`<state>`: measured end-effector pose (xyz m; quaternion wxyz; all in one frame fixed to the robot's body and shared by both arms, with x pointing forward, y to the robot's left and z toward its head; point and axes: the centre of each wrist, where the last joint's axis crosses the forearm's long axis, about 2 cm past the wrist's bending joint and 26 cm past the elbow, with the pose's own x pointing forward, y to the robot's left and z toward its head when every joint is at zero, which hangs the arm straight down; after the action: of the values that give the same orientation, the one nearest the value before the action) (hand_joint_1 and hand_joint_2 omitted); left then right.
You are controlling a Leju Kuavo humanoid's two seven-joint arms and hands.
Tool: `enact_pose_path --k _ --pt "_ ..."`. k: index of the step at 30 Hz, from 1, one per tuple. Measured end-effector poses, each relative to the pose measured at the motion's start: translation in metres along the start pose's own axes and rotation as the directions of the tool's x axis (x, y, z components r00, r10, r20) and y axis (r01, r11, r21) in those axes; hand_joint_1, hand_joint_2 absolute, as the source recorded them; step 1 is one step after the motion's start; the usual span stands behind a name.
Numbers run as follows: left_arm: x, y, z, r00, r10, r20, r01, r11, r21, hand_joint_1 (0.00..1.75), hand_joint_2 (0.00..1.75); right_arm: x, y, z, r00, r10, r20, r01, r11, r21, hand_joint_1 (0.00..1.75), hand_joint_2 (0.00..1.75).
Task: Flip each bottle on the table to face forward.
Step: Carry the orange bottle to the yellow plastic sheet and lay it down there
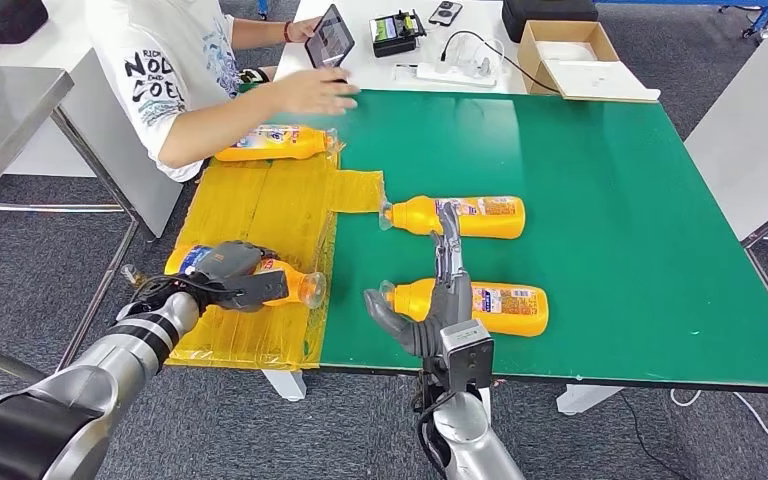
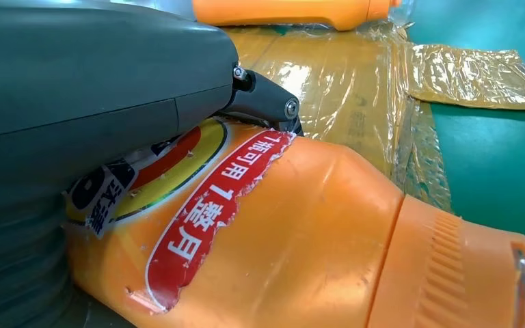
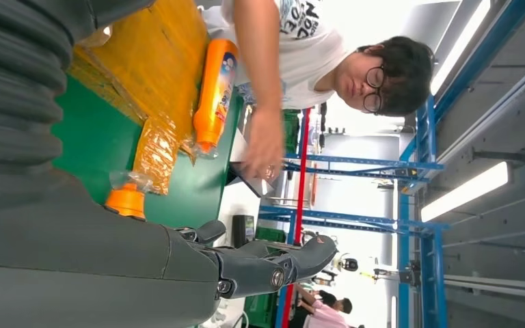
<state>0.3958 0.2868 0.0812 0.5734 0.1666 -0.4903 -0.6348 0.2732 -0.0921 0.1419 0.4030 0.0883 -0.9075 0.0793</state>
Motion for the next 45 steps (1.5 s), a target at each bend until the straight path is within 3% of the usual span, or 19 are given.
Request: enact_pose_path --k 7,8,12,13,31,35,45 --pt "0.0 0.0008 -0.0001 1.0 -0.025 0.0 0.025 1.0 -0.003 1.75 1.75 -0.003 0.0005 0.0019 1.0 0.002 -0.014 -0.002 1.0 0.006 0.0 1.75" --pt "0.0 0.001 -0.0002 1.0 -0.027 0.0 0.027 1.0 -0.003 1.68 1.75 -0.0033 0.0005 0.0019 1.0 0.003 -0.015 -0.003 1.0 0.007 0.0 1.75" --pt "-0.0002 0.0006 -0.0002 1.0 -0.024 -0.002 0.024 1.0 -0.005 0.08 1.75 -0.0044 0.0007 0.0025 1.0 0.003 -0.02 -0.003 1.0 0.009 0.0 1.75" --pt "-0.0003 0.0002 -0.0001 1.0 -0.019 -0.003 0.019 1.0 -0.004 0.0 1.75 -0.0047 0.0008 0.0027 1.0 0.003 -0.021 -0.003 1.0 0.009 0.0 1.75" --pt "-0.0012 -0.0026 0.0005 1.0 0.013 -0.01 -0.014 1.0 -0.004 0.0 1.75 -0.0067 0.0014 0.003 1.0 0.005 -0.029 -0.004 1.0 0.014 0.0 1.75" --pt "-0.0014 -0.0028 0.0006 1.0 0.016 -0.01 -0.016 1.0 -0.004 0.0 0.0 -0.0069 0.0014 0.0032 1.0 0.005 -0.029 -0.005 1.0 0.014 0.0 1.75" --pt "-0.0006 -0.0047 0.0003 0.984 0.176 0.034 -0.174 0.984 -0.044 0.0 0.0 -0.0088 0.0019 0.0035 0.999 0.001 -0.036 0.001 1.0 0.031 0.0 1.75"
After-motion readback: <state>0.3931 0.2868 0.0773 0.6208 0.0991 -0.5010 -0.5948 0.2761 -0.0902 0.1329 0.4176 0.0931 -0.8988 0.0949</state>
